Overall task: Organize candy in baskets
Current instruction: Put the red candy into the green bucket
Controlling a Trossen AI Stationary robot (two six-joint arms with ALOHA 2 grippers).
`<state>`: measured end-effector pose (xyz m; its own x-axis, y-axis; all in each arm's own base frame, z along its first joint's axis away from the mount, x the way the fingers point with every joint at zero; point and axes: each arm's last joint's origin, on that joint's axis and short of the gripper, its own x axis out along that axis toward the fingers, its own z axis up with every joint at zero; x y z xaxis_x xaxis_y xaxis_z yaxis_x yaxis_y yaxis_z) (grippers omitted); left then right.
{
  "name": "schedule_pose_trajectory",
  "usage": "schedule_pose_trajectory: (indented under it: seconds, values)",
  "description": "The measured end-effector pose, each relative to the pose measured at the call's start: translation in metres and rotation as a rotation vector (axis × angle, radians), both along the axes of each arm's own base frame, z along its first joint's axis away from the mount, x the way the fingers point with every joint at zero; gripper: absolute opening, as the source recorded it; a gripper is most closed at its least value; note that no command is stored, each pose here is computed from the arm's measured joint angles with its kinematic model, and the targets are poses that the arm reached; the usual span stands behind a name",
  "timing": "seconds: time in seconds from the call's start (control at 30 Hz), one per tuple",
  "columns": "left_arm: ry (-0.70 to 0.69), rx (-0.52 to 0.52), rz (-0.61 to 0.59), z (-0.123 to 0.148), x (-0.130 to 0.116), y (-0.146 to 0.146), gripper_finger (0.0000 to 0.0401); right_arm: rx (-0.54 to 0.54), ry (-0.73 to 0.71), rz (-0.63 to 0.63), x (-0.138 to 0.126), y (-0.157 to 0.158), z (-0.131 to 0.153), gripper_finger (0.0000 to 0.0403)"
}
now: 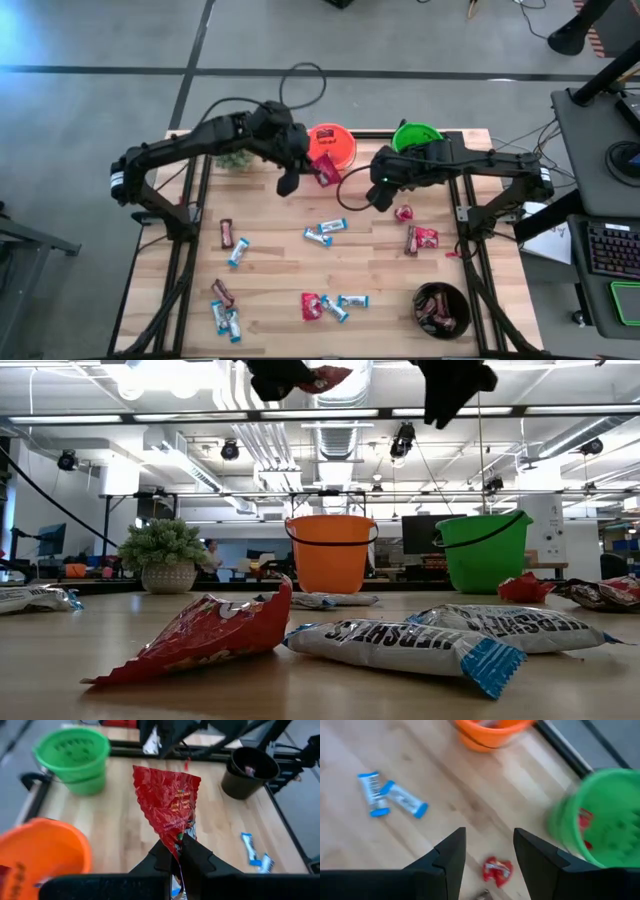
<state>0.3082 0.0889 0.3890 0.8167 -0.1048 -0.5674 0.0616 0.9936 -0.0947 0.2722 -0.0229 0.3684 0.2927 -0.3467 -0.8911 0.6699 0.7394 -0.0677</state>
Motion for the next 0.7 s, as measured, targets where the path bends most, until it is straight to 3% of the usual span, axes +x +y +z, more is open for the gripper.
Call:
schedule_pose_trajectory:
  seconds: [0.23, 0.7]
  values:
    - [-0.045, 0.073, 0.032, 0.018, -0.01, 0.021, 0.0, -0.027, 0.137, -0.158, -0.022, -0.001, -0.001, 0.016]
    - [-0.111, 0.066, 0.016, 0.011, -0.018, 0.072, 0.0, -0.067, 0.022, -0.26, -0.053, -0.001, 0.014, 0.016]
